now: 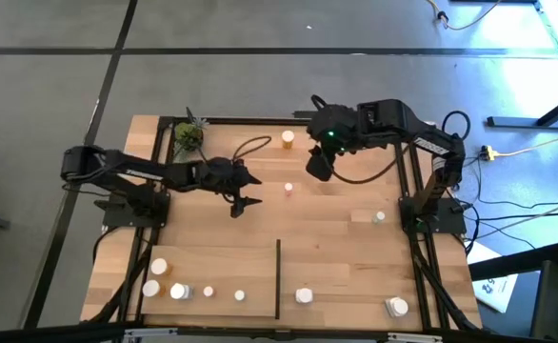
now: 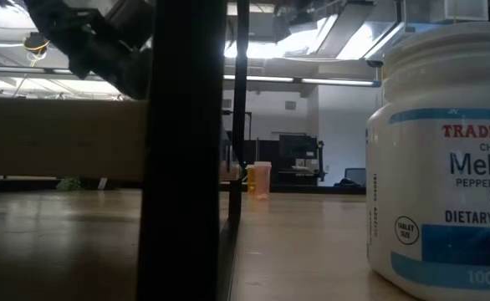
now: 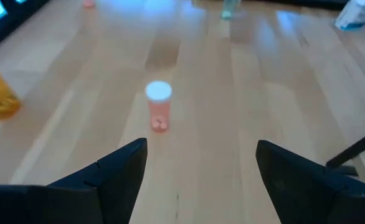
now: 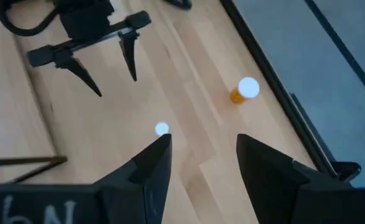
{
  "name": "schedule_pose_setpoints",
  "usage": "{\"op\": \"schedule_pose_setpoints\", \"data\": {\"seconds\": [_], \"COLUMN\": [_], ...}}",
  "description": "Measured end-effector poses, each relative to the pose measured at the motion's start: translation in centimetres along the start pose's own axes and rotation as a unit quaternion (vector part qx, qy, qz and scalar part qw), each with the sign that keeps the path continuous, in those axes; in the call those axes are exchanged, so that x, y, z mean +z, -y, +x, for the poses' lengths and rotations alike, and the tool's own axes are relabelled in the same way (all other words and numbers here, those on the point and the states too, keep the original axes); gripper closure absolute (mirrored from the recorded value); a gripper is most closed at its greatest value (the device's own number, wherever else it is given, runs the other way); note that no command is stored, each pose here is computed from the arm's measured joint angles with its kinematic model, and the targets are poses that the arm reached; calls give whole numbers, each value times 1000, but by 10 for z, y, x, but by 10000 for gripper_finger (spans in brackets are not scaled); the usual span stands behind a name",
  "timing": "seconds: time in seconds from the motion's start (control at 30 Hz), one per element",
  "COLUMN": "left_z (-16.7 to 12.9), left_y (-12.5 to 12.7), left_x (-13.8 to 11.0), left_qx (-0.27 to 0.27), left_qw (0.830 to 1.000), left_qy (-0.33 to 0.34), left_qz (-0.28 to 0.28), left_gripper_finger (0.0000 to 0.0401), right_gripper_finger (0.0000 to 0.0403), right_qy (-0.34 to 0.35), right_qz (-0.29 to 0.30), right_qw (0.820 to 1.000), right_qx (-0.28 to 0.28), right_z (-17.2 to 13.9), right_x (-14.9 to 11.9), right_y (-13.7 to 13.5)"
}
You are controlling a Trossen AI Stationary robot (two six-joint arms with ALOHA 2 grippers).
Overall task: Pick and place medicine bottles onto shelf by color
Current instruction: Put the bottom small red pill bottle on the shelf aligned with the other small red pill bottle
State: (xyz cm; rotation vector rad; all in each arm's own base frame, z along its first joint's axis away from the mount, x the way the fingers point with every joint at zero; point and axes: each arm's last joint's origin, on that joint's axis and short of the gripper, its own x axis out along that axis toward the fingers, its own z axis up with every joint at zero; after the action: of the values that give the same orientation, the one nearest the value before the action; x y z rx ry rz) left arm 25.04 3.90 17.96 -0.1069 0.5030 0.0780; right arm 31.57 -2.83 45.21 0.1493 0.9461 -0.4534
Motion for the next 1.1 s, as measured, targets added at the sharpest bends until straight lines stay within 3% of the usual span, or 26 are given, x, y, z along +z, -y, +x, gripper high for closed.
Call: {"op": "schedule_pose_setpoints", "data": {"seconds": [0.33, 0.47, 0.63, 0.83, 1.1], "left_z": [43, 49, 55, 60, 51], "left_y": [4, 4, 5, 6, -13], "left_x": [-14, -14, 10, 51, 86], "left_qx": [-16, -16, -25, -24, 5], "left_qw": [998, 999, 998, 990, 985], "left_qy": [52, 43, 33, -78, -147], "left_qz": [12, 12, 45, 114, 94], "left_gripper_finger": [107, 107, 107, 107, 107], "right_gripper_finger": [221, 221, 221, 221, 221], "right_qy": [21, 23, 20, 30, 83], "right_qz": [-24, -28, -43, -56, -74], "right_qw": [999, 998, 998, 997, 994], "right_qx": [38, 42, 41, 32, 2], "right_z": [-31, -33, -34, -45, -74], "right_x": [-14, -15, -16, -21, -32], "right_y": [-11, -14, -14, -10, -7]}}
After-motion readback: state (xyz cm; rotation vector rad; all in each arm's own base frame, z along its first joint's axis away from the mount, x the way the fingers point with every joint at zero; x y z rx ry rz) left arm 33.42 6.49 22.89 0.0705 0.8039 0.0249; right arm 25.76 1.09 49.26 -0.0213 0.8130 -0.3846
